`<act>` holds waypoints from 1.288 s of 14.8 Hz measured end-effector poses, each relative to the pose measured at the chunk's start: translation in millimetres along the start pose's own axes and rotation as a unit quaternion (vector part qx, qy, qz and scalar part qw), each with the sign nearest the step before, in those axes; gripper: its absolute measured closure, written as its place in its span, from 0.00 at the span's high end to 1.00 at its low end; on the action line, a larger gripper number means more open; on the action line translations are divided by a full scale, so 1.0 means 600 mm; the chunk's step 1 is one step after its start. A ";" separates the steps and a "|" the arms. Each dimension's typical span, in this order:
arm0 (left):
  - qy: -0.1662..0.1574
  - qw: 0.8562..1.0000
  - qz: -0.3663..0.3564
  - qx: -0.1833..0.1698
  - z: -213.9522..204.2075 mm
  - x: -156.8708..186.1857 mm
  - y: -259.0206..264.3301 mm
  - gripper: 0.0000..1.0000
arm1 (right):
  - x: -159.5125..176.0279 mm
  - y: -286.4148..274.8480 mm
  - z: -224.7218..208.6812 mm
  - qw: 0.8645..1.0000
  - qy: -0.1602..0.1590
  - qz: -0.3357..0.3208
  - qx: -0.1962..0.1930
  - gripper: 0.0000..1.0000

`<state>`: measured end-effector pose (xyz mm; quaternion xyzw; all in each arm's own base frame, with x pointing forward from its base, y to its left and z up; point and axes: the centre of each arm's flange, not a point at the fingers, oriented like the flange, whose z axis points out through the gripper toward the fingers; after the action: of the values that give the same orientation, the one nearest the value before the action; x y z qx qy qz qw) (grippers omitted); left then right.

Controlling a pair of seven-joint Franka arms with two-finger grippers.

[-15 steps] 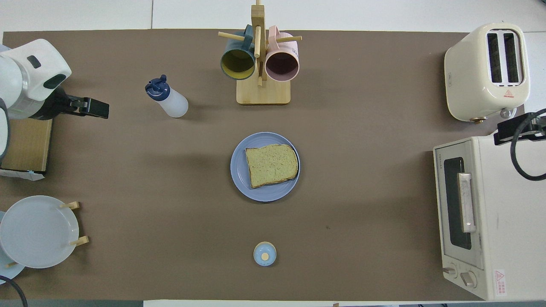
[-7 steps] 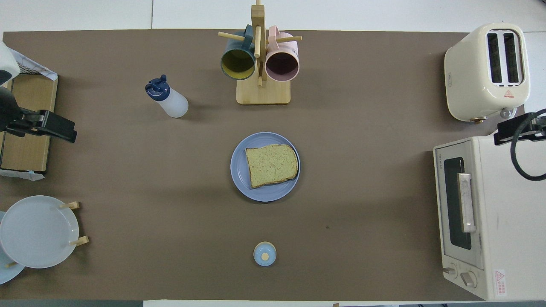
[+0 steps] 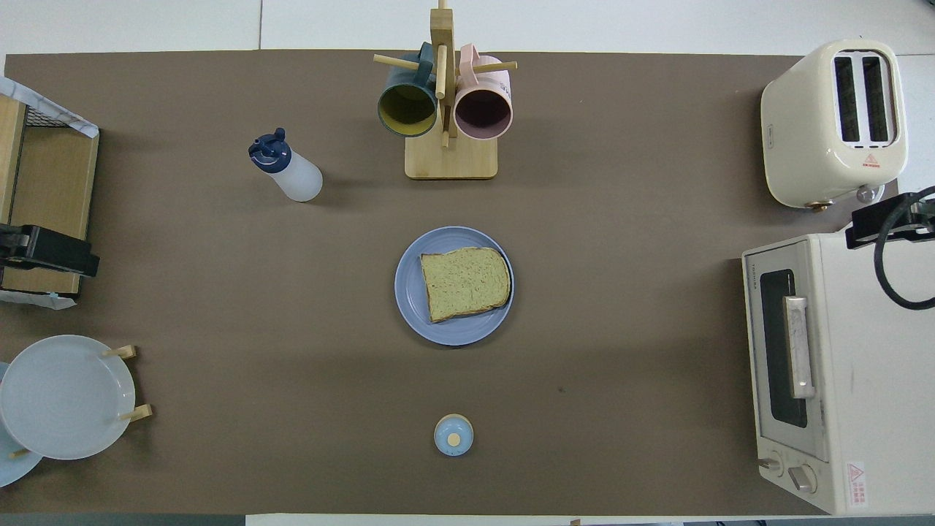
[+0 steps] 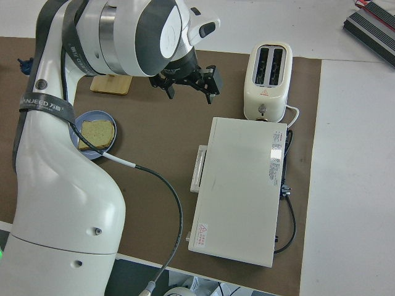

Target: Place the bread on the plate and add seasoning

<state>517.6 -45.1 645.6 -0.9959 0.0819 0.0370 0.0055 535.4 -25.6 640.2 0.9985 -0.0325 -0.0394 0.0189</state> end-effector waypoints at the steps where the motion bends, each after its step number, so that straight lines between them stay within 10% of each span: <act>1: 0.006 1.000 0.001 0.001 0.011 0.006 0.002 1.00 | 0.000 0.000 0.000 1.000 0.000 0.000 0.000 1.00; 19: 0.029 0.999 -0.025 -0.011 0.012 0.020 0.026 1.00 | 0.000 0.000 0.000 1.000 0.000 0.000 0.000 1.00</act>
<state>526.3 -62.1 637.2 -0.9983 0.0565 0.0091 -0.0074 535.4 -25.6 640.2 0.9985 -0.0325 -0.0394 0.0189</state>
